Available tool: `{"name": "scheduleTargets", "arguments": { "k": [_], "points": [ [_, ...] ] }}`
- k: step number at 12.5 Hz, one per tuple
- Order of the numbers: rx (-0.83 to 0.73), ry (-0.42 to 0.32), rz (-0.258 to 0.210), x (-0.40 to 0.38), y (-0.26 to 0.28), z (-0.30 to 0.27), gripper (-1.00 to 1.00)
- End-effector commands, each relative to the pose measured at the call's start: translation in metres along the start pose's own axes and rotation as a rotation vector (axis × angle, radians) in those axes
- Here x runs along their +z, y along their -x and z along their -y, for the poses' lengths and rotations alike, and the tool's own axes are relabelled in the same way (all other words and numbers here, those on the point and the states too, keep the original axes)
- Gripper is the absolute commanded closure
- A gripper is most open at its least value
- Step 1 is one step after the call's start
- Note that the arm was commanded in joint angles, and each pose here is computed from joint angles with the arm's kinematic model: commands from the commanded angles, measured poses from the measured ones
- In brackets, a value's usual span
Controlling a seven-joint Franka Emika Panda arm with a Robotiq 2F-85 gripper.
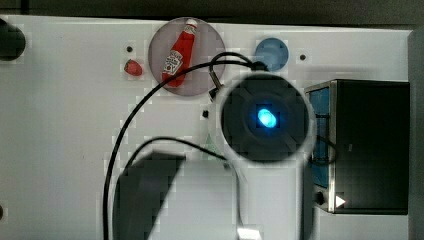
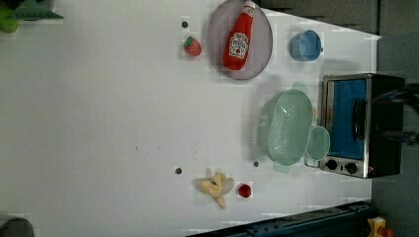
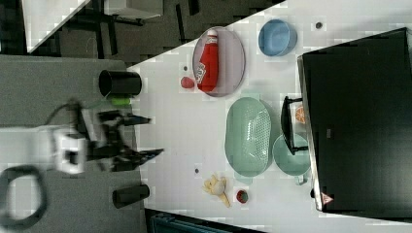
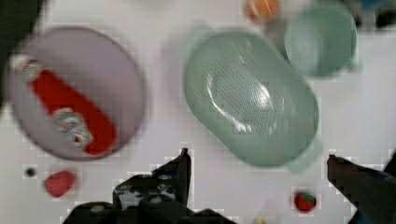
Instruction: Drag strainer left to right.
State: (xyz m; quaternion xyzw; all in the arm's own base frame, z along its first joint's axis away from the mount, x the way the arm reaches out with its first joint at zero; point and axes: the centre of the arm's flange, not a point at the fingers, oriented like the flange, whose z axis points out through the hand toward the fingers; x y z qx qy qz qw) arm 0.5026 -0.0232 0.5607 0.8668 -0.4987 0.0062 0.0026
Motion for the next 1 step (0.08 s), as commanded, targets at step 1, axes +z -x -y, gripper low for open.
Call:
{"name": "scheduleTargets", "arguments": {
  "k": [1],
  "points": [
    [-0.157,0.050,0.045,-0.0187,0.0010,-0.0276,-1.00]
  ]
}}
